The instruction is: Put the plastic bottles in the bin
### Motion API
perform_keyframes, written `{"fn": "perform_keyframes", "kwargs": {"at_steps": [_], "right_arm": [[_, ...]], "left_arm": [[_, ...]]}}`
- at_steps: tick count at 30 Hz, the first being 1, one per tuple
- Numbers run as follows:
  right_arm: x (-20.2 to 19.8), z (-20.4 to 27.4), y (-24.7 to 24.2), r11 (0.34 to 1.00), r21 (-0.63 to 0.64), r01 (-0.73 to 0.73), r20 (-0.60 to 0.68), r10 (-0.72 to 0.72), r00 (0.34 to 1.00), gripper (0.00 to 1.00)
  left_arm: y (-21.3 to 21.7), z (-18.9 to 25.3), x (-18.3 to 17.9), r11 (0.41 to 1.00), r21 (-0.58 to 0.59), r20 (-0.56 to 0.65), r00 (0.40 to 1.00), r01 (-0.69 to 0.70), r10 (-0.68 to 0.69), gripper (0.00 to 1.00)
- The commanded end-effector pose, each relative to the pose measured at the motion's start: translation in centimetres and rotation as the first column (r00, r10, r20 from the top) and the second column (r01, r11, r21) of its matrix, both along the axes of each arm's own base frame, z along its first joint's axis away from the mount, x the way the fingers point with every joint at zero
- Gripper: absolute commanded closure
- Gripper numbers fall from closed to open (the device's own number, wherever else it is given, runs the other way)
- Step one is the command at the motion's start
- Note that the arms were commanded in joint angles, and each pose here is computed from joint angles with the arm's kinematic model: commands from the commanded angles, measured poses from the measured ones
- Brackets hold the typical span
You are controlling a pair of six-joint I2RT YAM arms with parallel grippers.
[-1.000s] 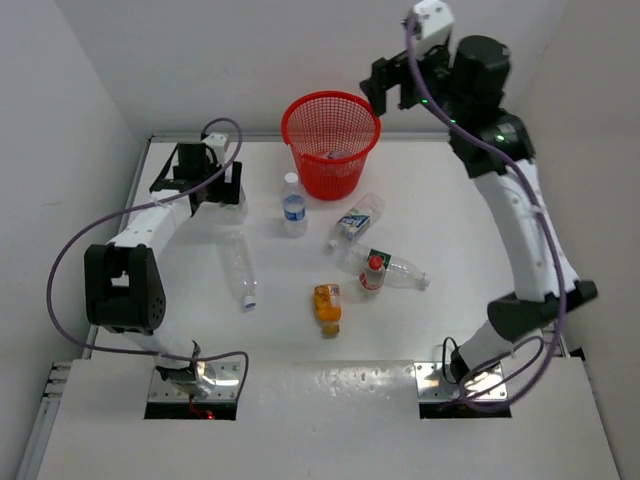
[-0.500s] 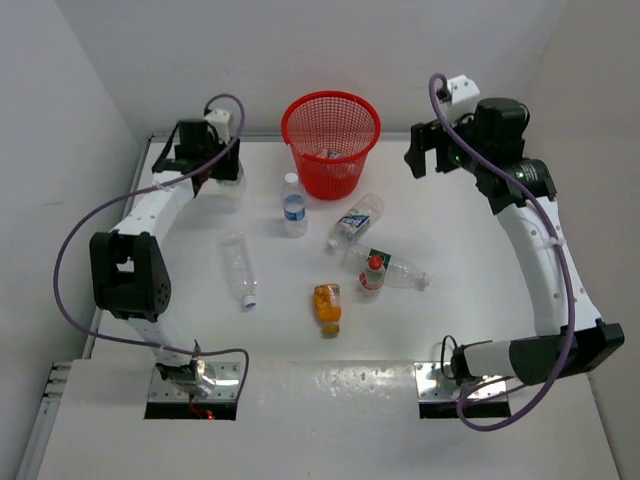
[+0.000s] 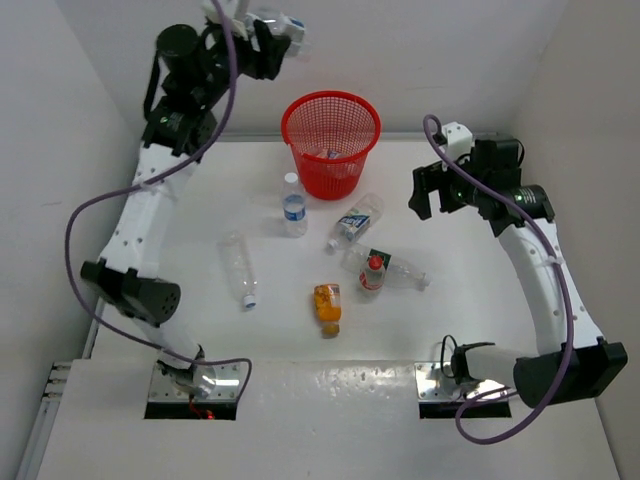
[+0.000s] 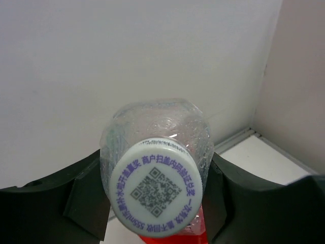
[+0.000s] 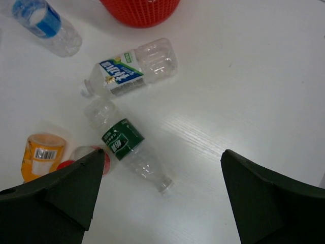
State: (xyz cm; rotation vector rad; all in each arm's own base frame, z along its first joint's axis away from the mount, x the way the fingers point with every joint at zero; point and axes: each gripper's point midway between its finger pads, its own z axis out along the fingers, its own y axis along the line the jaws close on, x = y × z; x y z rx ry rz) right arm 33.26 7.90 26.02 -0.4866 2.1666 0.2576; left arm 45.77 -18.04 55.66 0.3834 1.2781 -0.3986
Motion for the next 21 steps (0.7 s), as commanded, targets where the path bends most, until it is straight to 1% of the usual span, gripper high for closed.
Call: {"fn": "perform_keyframes", "kwargs": {"at_steps": [1, 2, 3, 4, 5, 6, 7, 8, 9, 10, 11, 13, 14, 15, 16, 17, 18, 19, 20, 21], "right_arm": [[-1.0, -0.2, -0.6, 1.0, -0.013, 0.005, 0.003, -0.005, 1.0, 0.06], [-1.3, -0.2, -0.9, 1.0, -0.014, 0.012, 0.003, -0.012, 1.0, 0.06], [-1.4, -0.3, -0.9, 1.0, -0.015, 0.014, 0.0, -0.014, 1.0, 0.06], [-1.7, -0.4, -1.1, 1.0, -0.018, 0.017, 0.001, -0.017, 1.0, 0.06], [-1.8, -0.9, -1.2, 1.0, -0.021, 0.022, -0.008, -0.022, 1.0, 0.06], [-1.9, -1.0, -1.2, 1.0, -0.023, 0.019, -0.009, -0.019, 1.0, 0.06], [-2.1, -1.2, -1.1, 1.0, -0.026, 0.006, -0.006, -0.007, 1.0, 0.06], [-2.2, -1.6, -1.1, 1.0, -0.029, 0.001, -0.016, -0.001, 1.0, 0.06], [-2.3, -1.9, -1.1, 0.999, -0.036, -0.011, -0.018, 0.011, 1.0, 0.06], [-2.5, -2.1, -0.9, 0.998, -0.044, -0.038, -0.022, 0.037, 0.999, 0.06], [-3.0, -3.1, -0.9, 0.997, -0.05, -0.051, -0.05, 0.049, 0.998, 0.06], [-3.6, -3.9, -1.0, 0.992, -0.081, -0.095, -0.06, 0.09, 0.994, 0.06], [-4.4, -5.1, -0.8, 0.984, -0.093, -0.149, -0.092, 0.141, 0.986, 0.06], [-4.9, -5.7, -0.7, 0.979, -0.105, -0.173, -0.103, 0.162, 0.981, 0.06], [-5.4, -6.5, -0.8, 0.974, -0.118, -0.194, -0.127, 0.178, 0.976, 0.06], [-6.2, -7.9, -1.1, 0.961, -0.162, -0.225, -0.152, 0.201, 0.968, 0.06], [-6.4, -8.4, -1.3, 0.958, -0.175, -0.228, -0.161, 0.2, 0.966, 0.07], [-6.9, -9.7, -1.6, 0.951, -0.203, -0.232, -0.191, 0.194, 0.962, 0.07], [-6.8, -9.6, -1.5, 0.951, -0.203, -0.232, -0.182, 0.196, 0.964, 0.07], [-7.2, -10.5, -1.7, 0.95, -0.212, -0.229, -0.2, 0.187, 0.962, 0.07]], "left_arm": [[-4.4, -9.5, 5.9, 0.997, 0.057, -0.2, 0.979, 0.045, -0.033, 0.63], [-5.2, -9.9, 6.5, 0.997, 0.057, -0.199, 0.979, 0.054, -0.042, 0.62], [-5.2, -9.8, 7.1, 0.998, 0.055, -0.193, 0.981, 0.044, -0.032, 0.55], [-6.5, -11.7, 8.0, 0.996, 0.064, -0.221, 0.974, 0.06, -0.045, 0.49], [-7.1, -12.2, 8.4, 0.997, 0.065, -0.227, 0.973, 0.05, -0.034, 0.41], [-7.1, -12.2, 8.9, 0.997, 0.064, -0.223, 0.974, 0.041, -0.026, 0.28], [-7.9, -12.9, 9.0, 0.997, 0.068, -0.234, 0.972, 0.045, -0.027, 0.23], [-8.4, -13.0, 9.0, 0.997, 0.06, -0.239, 0.971, 0.045, -0.029, 0.13], [-8.0, -13.0, 9.3, 0.998, 0.06, -0.239, 0.971, 0.018, -0.003, 0.01], [-8.5, -13.0, 9.0, 0.998, 0.06, -0.239, 0.971, 0.028, -0.013, 0.0], [-8.2, -11.5, 8.4, 0.998, 0.061, -0.208, 0.978, 0.026, -0.013, 0.0], [-8.3, -8.6, 6.5, 0.998, 0.056, -0.154, 0.988, 0.02, -0.011, 0.0], [-7.7, -8.1, 6.0, 0.997, 0.074, -0.141, 0.99, 0.005, 0.005, 0.0], [-6.7, -6.0, 4.7, 0.998, 0.057, -0.111, 0.994, -0.017, 0.023, 0.0], [-6.7, -5.4, 3.8, 0.998, 0.067, -0.103, 0.994, -0.019, 0.026, 0.0], [-6.2, -4.9, 2.9, 0.997, 0.079, -0.093, 0.995, -0.021, 0.029, 0.0], [-5.6, -4.3, 2.2, 0.997, 0.074, -0.087, 0.995, -0.035, 0.042, 0.0], [-4.4, -3.9, 0.7, 0.995, 0.084, -0.084, 0.994, -0.06, 0.067, 0.0], [-3.9, -3.6, -0.2, 0.994, 0.091, -0.077, 0.995, -0.062, 0.069, 0.0], [-3.3, -3.8, -0.9, 0.993, 0.095, -0.088, 0.993, -0.072, 0.08, 0.0]]}}
